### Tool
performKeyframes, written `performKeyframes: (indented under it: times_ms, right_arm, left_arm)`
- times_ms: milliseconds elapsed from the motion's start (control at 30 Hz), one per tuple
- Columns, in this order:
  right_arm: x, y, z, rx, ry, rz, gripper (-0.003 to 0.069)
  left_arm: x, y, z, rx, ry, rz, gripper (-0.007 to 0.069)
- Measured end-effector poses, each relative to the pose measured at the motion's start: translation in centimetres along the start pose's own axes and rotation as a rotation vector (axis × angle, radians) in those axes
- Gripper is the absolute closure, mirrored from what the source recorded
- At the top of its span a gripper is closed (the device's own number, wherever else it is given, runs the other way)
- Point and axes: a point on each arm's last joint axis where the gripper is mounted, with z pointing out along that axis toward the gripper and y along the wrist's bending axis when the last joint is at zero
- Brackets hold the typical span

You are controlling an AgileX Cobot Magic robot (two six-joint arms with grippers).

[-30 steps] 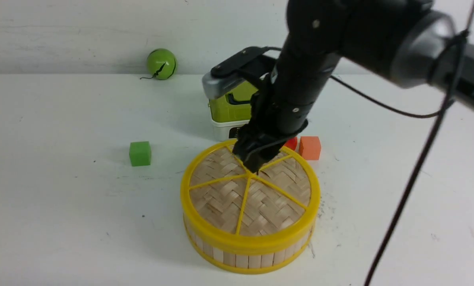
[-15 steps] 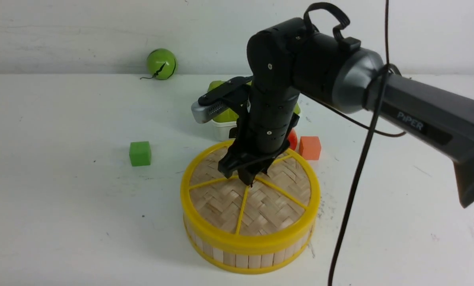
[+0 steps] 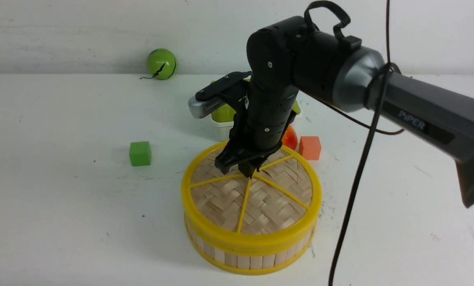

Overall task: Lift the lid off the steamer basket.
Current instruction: Use the right arm to lift the lid of the steamer, then use the right arm to place the steamer lid on the table

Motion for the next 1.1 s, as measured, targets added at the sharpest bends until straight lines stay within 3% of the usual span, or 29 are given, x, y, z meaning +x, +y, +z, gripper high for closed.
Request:
performKeyframes:
  times_ms: [200,267,433,500,700,1100]
  right_arm:
    - [1.0,-1.1,-8.3,0.089,-0.133,-0.010,0.0550]
    - [2.9,-3.0,-12.9,0.121,-0.202,0.034,0.0550]
    - [7.4,-7.5,-15.1,0.190,-0.168,0.183,0.0550]
    - [10.9,-10.6,-13.7,0.221,-0.066,0.289,0.0550]
    - [15.4,-14.5,-8.1,0.203,-0.013,0.448,0.0550]
    - [16.8,-17.0,0.8,0.183,0.008,0.513,0.0550]
  left_arm:
    - [0.0,0.0,0.0,0.000,0.000,0.000,0.0386]
    - [0.0,0.0,0.0,0.000,0.000,0.000,0.0386]
    - [0.0,0.0,0.0,0.000,0.000,0.000,0.0386]
    - [0.0,0.0,0.0,0.000,0.000,0.000,0.0386]
    - [0.0,0.0,0.0,0.000,0.000,0.000,0.0386]
    - [0.0,0.0,0.0,0.000,0.000,0.000,0.0386]
